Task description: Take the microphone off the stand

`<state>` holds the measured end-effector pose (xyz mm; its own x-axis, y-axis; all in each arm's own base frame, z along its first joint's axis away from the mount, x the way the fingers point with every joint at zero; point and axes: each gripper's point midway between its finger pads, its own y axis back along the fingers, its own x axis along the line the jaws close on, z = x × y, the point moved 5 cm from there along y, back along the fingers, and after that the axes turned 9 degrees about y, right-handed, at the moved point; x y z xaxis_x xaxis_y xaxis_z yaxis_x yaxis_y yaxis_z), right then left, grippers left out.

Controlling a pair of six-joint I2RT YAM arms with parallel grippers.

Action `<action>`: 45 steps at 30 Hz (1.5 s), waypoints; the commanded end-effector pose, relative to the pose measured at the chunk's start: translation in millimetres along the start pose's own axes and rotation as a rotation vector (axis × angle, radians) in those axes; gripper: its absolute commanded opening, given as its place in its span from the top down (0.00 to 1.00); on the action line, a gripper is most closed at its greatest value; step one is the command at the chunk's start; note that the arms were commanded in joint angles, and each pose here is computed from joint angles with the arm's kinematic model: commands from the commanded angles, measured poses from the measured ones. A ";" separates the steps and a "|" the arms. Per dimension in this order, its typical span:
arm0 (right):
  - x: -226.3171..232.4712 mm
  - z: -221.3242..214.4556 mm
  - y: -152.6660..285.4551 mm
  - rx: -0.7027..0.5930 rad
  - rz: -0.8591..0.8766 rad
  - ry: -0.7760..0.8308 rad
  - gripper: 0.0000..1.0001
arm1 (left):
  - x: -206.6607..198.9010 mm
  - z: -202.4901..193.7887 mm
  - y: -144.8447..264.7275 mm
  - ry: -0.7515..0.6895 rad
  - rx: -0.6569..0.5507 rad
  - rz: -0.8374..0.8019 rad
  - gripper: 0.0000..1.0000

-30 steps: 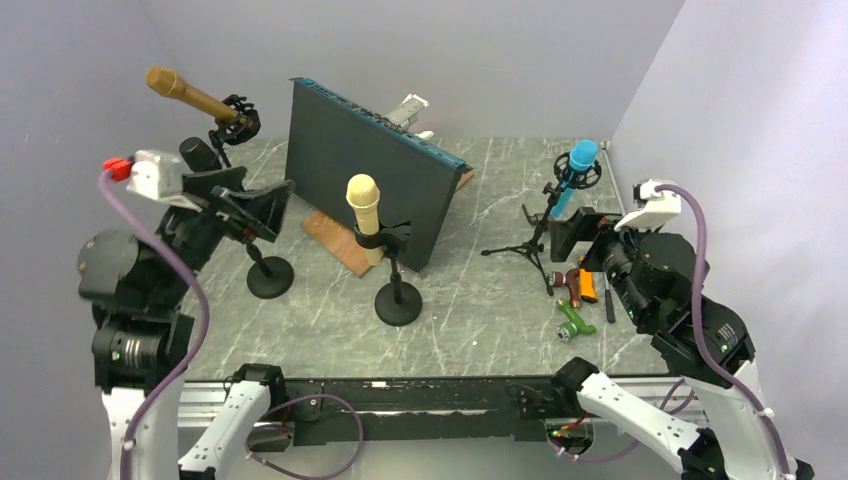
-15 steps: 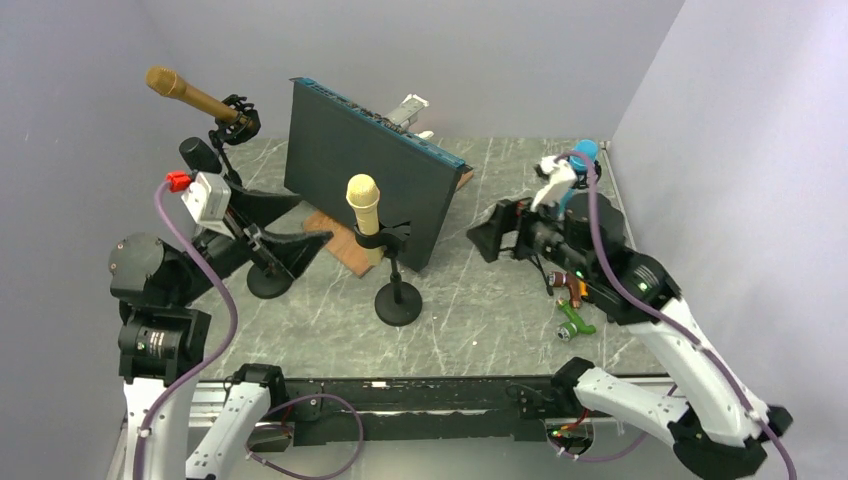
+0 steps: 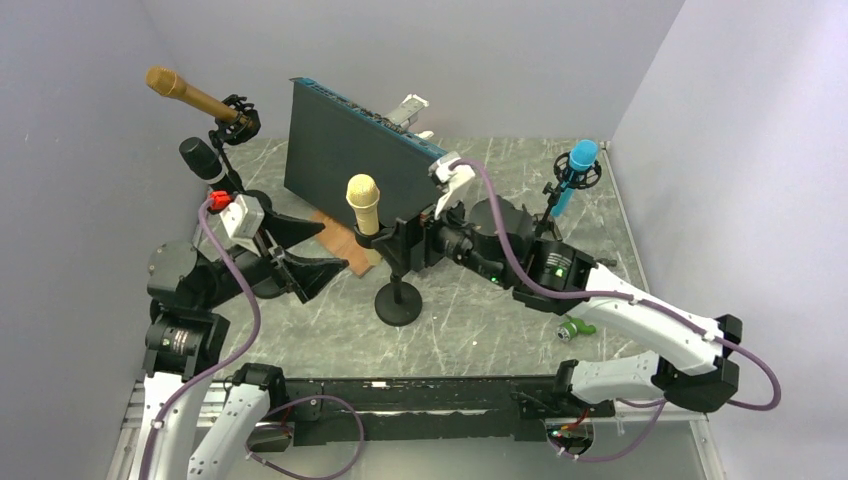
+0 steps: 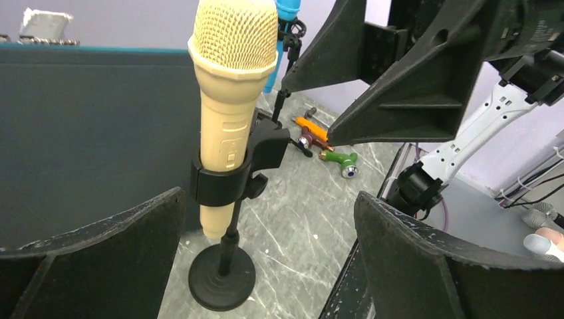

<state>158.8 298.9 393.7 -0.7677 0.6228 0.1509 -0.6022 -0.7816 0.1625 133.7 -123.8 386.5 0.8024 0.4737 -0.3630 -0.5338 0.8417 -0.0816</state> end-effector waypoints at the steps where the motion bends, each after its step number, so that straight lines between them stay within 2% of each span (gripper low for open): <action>1: -7.1 24.8 -4.6 -0.091 -0.193 0.033 0.00 | -3.2 -1.5 -0.9 -0.027 -0.025 -0.028 0.00; 3: -8.5 13.5 -6.3 -0.064 -0.195 0.059 0.00 | -3.4 -5.3 -3.4 -0.005 -0.023 -0.054 0.01; 10: -19.2 -3.6 3.9 -0.003 -0.004 0.239 0.01 | -3.3 -3.3 -17.2 0.025 0.011 -0.118 0.01; 13: -27.4 -5.7 6.9 -0.012 0.138 0.252 0.01 | 4.4 4.4 -29.1 0.053 0.025 -0.072 0.01; 17: -40.3 -11.6 7.8 0.006 0.244 0.239 0.01 | 9.2 8.9 -48.3 0.090 0.086 -0.041 0.01; 22: -35.6 -18.7 -2.2 0.023 0.360 0.274 0.01 | 10.9 7.0 -64.8 0.091 0.075 0.001 0.01; 36: -49.7 -30.8 -21.5 -0.026 0.399 0.280 0.01 | 24.5 2.8 -88.4 0.088 0.074 0.103 0.10; 45: -55.6 -35.2 -29.3 -0.075 0.360 0.295 0.04 | 25.7 2.5 -98.0 0.103 0.072 0.086 0.25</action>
<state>206.6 282.7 329.1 -0.9599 0.2786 -0.0325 -0.2799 -0.9445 0.1717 205.8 -191.1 361.3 0.6798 0.5438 -0.4921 -0.5709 0.8136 0.1103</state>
